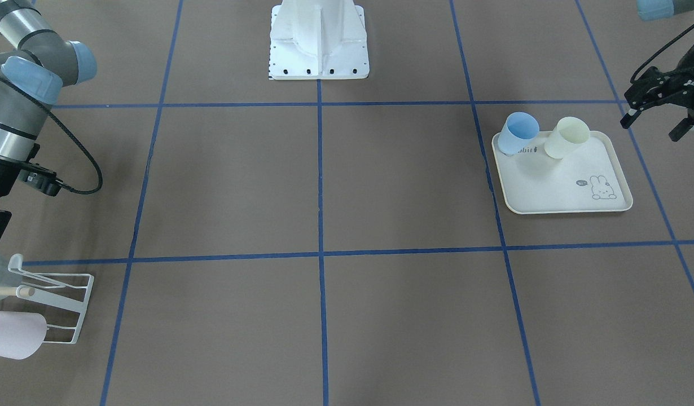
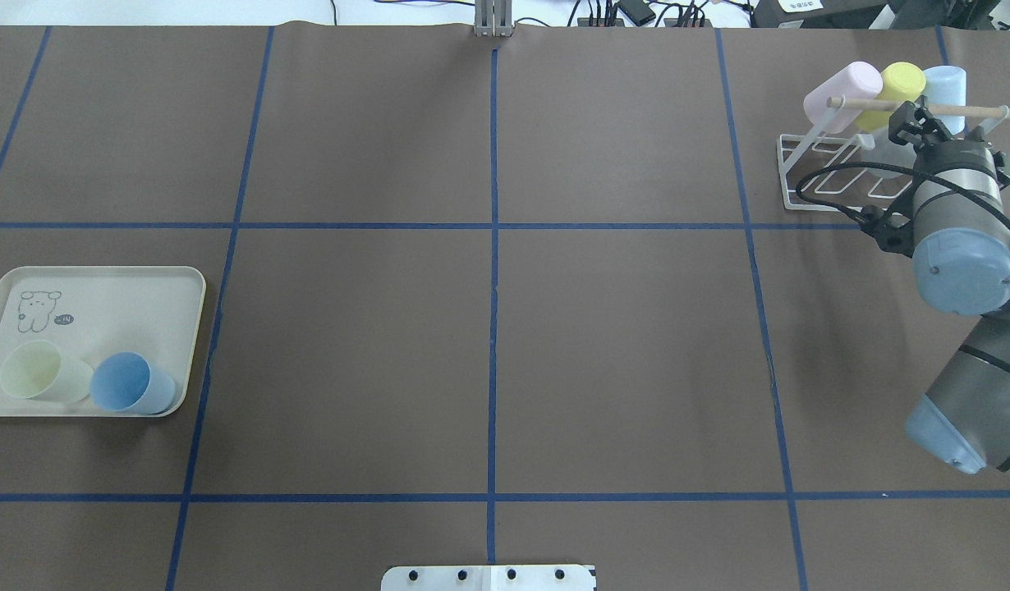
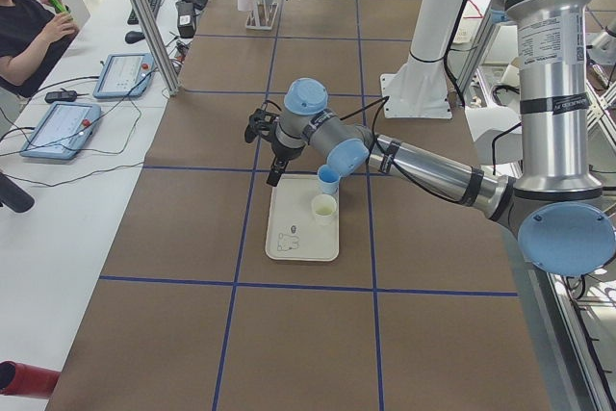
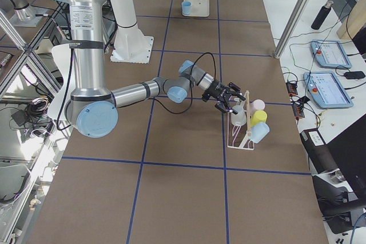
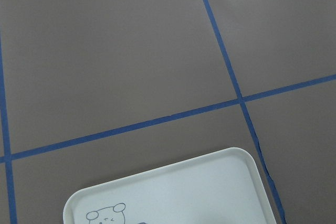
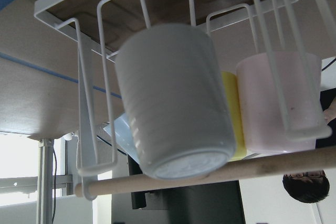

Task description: Transfer IKEA cup to right arm and place on rack

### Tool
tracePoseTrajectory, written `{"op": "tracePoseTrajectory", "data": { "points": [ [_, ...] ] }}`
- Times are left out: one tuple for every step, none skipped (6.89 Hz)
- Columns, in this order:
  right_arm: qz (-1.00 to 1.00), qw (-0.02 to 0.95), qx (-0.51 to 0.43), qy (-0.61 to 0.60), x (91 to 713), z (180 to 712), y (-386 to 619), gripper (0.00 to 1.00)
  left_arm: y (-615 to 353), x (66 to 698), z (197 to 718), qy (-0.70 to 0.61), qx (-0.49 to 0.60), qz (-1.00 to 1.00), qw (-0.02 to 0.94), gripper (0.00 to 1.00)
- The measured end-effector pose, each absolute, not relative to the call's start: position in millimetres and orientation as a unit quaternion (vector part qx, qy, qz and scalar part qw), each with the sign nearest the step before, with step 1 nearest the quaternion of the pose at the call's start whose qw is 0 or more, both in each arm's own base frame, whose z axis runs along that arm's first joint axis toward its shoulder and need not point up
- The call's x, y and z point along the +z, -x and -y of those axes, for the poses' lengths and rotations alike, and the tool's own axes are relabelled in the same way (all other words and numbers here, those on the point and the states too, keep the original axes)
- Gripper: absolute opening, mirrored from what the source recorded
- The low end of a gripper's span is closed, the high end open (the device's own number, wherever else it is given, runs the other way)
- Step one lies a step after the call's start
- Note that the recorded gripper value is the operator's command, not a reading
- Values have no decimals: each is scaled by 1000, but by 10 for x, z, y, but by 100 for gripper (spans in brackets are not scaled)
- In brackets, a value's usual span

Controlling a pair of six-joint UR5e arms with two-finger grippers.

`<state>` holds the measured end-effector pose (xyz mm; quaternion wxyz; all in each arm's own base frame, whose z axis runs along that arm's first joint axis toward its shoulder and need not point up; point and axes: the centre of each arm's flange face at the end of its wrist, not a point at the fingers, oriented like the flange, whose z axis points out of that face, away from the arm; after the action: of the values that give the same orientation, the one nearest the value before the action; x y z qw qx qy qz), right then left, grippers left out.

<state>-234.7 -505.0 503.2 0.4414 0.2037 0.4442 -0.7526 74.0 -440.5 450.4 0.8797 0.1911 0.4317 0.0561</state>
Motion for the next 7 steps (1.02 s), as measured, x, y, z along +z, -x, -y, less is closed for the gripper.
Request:
{"op": "tracePoseTrajectory", "data": {
  "points": [
    [-445, 442, -750, -208, 4991, 5046, 2344, 99, -740, 4507, 4406, -191, 56, -432, 880, 100],
    [-448, 445, -742, -225, 4816, 5024, 2323, 99, -740, 4511, 4407, -190, 56, -432, 880, 100],
    [-450, 452, -726, -255, 4512, 4973, 2268, 99, -741, 4519, 4409, -190, 55, -431, 880, 100],
    [-445, 466, -709, -288, 4257, 4915, 2218, 99, -743, 4535, 4415, -189, 55, -431, 881, 100],
    [-418, 497, -686, -329, 4139, 4873, 2213, 99, -747, 4554, 4422, -187, 54, -430, 882, 100],
    [-371, 544, -653, -373, 4117, 4844, 2238, 99, -752, 4545, 4431, -186, 48, -430, 882, 100],
    [-304, 599, -612, -417, 4139, 4813, 2289, 100, -759, 4516, 4443, -184, 35, -432, 882, 100]
  ]
}}
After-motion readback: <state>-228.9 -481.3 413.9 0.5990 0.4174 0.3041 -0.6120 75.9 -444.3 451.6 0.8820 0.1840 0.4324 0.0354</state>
